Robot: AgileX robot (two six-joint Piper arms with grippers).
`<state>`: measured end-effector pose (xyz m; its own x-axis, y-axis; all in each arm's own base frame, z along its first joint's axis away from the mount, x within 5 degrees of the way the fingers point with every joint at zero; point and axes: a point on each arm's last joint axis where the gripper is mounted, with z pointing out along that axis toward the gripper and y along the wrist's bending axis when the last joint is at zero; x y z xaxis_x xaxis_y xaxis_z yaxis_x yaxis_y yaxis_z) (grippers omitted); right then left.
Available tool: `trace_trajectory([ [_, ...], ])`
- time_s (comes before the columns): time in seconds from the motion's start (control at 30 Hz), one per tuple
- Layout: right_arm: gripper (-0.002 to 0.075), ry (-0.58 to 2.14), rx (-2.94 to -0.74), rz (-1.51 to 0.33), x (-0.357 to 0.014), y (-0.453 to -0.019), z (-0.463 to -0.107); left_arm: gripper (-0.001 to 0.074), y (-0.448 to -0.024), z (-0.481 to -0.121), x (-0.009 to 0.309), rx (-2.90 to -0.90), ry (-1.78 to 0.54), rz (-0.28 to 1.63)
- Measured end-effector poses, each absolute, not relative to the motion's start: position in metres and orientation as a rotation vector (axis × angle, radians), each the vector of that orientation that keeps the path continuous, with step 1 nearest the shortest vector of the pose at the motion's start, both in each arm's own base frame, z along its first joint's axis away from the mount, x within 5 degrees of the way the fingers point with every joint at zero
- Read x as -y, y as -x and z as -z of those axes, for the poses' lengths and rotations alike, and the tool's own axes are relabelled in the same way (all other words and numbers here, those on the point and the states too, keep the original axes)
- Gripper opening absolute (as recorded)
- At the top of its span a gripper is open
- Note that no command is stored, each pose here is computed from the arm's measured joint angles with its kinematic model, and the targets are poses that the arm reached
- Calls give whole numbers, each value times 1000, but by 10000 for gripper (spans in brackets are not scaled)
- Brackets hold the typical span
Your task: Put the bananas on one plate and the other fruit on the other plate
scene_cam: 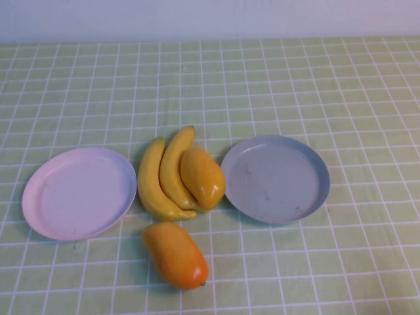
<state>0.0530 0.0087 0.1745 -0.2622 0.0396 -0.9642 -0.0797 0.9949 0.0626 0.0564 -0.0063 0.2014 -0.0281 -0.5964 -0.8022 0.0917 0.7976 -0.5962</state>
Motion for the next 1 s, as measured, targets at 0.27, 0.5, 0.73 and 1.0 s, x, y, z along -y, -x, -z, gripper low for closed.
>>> trace_trajectory([
  [0.27, -17, 29, -1833, -114, -9, -53, -175, -1, -63, -283, 24, -1707, 192, 586],
  [0.5, -17, 29, -1833, -114, -9, -53, -175, -1, -105, -337, 46, -2137, -417, 480],
  [0.73, -17, 29, -1833, -114, -9, -53, -175, -1, -149, -338, 65, -2195, -1017, 442],
  [1.0, -17, 29, -1833, -114, -9, -53, -175, 0, -179, -310, 116, -2045, -1771, 364],
])
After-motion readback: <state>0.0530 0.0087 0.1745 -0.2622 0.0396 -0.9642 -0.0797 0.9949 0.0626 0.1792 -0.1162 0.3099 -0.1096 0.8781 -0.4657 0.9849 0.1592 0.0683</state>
